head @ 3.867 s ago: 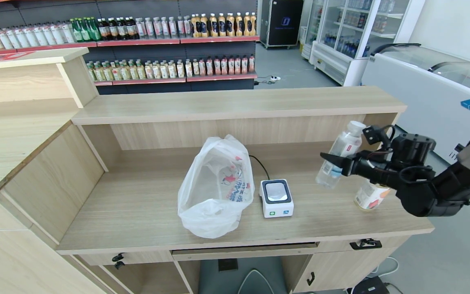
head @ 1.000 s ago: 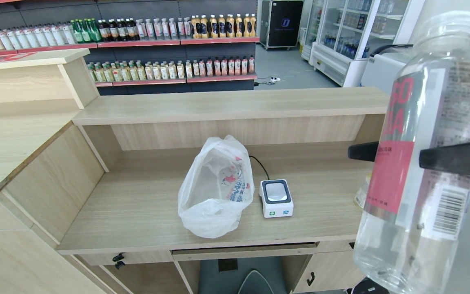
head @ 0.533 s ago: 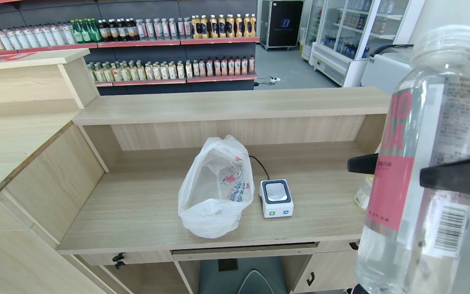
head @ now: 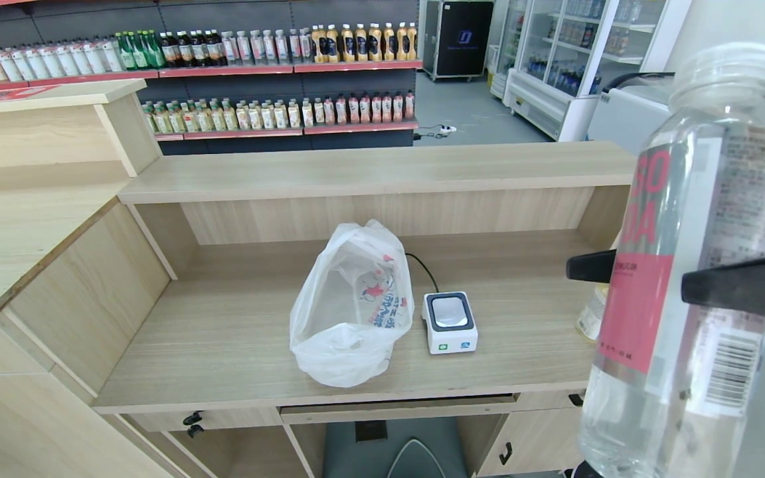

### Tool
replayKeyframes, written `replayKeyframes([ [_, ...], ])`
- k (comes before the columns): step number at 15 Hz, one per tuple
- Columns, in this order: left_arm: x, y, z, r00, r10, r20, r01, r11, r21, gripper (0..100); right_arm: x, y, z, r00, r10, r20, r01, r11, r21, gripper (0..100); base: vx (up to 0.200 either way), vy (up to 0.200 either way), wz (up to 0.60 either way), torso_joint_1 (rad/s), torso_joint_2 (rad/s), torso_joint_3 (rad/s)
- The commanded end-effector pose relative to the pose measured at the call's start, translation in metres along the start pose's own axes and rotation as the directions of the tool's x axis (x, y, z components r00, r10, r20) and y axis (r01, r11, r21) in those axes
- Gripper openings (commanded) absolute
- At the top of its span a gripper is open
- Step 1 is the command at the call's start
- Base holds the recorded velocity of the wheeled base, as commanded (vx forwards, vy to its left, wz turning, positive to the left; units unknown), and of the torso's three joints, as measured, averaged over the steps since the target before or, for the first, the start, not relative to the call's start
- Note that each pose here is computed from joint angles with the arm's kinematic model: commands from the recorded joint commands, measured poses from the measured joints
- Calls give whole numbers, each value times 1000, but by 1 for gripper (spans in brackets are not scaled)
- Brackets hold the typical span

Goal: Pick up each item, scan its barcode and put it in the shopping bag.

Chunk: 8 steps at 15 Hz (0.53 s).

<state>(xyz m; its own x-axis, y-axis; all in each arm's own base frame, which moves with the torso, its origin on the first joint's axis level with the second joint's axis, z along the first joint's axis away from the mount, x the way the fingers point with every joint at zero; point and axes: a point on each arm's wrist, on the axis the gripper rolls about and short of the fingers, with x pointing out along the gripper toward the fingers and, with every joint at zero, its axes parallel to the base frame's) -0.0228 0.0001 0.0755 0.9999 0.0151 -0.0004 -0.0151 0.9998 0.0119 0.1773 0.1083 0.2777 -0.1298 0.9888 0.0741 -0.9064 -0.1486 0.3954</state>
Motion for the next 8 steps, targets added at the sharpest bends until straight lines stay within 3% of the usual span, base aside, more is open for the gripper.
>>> replayKeyframes([
  [1,0,0,0,1000,0,0,0,1000,0,100,-12,-7,3,998,-63,27,63,998,-15,0,0,0,0,0,0,0],
  [4,0,0,0,1000,0,0,0,1000,0,100,-43,-29,5,946,-294,135,309,946,-100,0,0,0,0,0,0,0],
  [6,0,0,0,1000,0,0,0,1000,0,100,-77,-47,0,808,-541,233,569,819,-74,0,0,0,0,0,0,0],
  [8,0,0,0,1000,0,0,0,1000,0,100,-107,-60,-7,626,-729,276,768,637,-60,0,0,0,0,0,0,0],
])
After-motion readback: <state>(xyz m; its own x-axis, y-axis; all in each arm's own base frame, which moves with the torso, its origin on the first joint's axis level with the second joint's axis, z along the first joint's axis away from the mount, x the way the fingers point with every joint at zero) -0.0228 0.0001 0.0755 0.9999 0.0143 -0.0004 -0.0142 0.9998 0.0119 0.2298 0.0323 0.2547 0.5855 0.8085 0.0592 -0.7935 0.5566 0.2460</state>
